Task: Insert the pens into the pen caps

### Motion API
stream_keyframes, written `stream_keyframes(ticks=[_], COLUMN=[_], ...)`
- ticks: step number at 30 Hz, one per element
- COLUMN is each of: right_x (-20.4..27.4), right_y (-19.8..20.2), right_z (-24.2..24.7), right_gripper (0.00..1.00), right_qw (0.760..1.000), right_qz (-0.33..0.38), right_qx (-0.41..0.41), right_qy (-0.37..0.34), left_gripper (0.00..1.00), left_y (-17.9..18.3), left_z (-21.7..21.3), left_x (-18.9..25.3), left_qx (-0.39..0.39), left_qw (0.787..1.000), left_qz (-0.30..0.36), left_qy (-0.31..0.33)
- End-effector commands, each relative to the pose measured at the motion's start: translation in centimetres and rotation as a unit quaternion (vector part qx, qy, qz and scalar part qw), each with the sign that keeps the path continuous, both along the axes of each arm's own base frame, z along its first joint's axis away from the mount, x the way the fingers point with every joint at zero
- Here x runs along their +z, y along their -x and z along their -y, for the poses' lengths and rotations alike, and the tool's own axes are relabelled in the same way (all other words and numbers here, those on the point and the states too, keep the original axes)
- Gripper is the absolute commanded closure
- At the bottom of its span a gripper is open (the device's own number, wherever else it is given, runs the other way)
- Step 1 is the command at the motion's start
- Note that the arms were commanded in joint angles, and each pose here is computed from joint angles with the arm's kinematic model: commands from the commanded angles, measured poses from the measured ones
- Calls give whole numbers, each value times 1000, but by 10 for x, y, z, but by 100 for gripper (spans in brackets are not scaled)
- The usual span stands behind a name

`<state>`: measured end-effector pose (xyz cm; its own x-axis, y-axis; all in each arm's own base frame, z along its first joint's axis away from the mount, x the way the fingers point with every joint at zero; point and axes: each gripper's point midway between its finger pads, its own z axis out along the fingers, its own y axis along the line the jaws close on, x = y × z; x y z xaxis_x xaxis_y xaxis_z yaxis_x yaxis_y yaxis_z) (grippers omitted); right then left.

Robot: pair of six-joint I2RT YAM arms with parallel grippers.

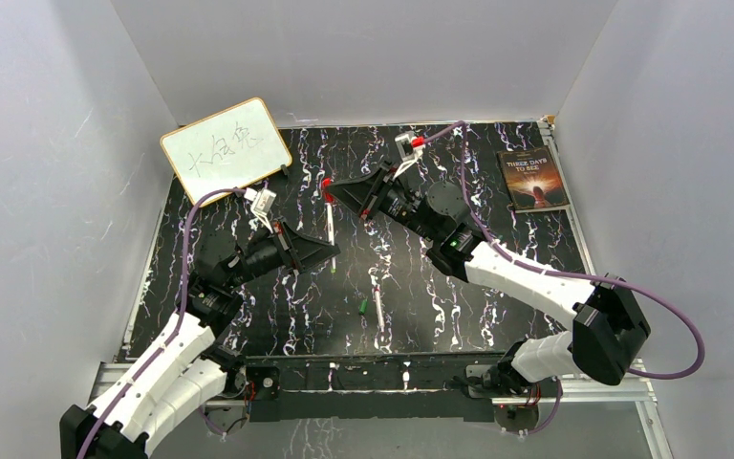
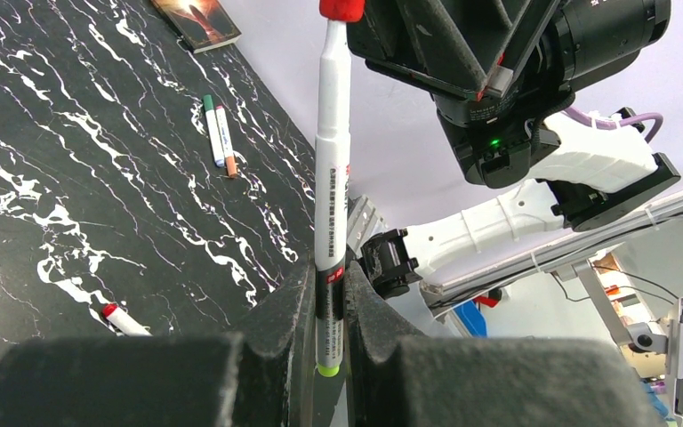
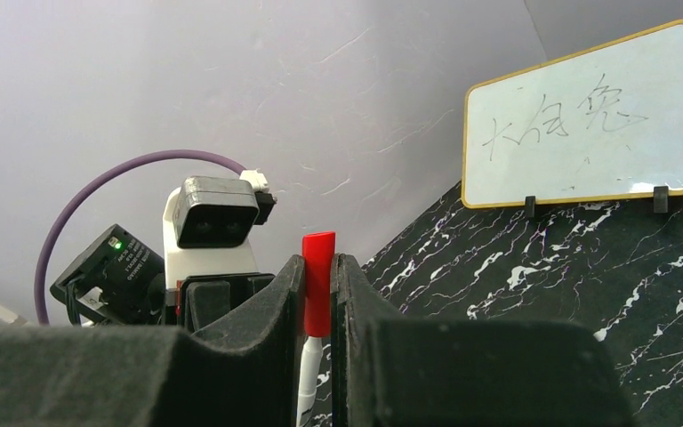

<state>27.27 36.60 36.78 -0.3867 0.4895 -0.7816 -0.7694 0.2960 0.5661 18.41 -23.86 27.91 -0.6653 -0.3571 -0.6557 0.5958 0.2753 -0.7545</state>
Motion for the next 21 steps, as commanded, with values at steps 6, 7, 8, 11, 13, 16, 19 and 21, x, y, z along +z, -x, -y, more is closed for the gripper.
stream_keyframes(ticks=[6,7,8,11,13,16,19,21], right_x=[10,11,11,13,12,11,9,5], right_y=[11,10,10,11,12,15,18,20], right_z=[1,1,0,-1,-1,0,2,4], right_gripper=[100,100,100,100,100,100,100,100], right_qw=[1000,1000,1000,999,999,999,999,999], right_qz=[14,14,13,16,13,7,-3,-11], right_qx=[16,16,17,20,22,24,29,30], right_qy=[-22,-22,-22,-23,-22,-26,-33,-35], left_gripper=[100,100,100,100,100,100,100,100], left_y=[1,1,1,1,-2,-6,-9,-13], left_z=[1,1,1,0,-3,-8,-11,-14], left_x=[23,23,23,22,21,22,23,26], left_qx=[-4,-4,-4,0,16,39,51,64], left_qw=[999,999,999,999,999,998,997,995], left_qz=[36,36,37,36,36,45,62,72], left_qy=[16,15,15,12,10,9,3,-6])
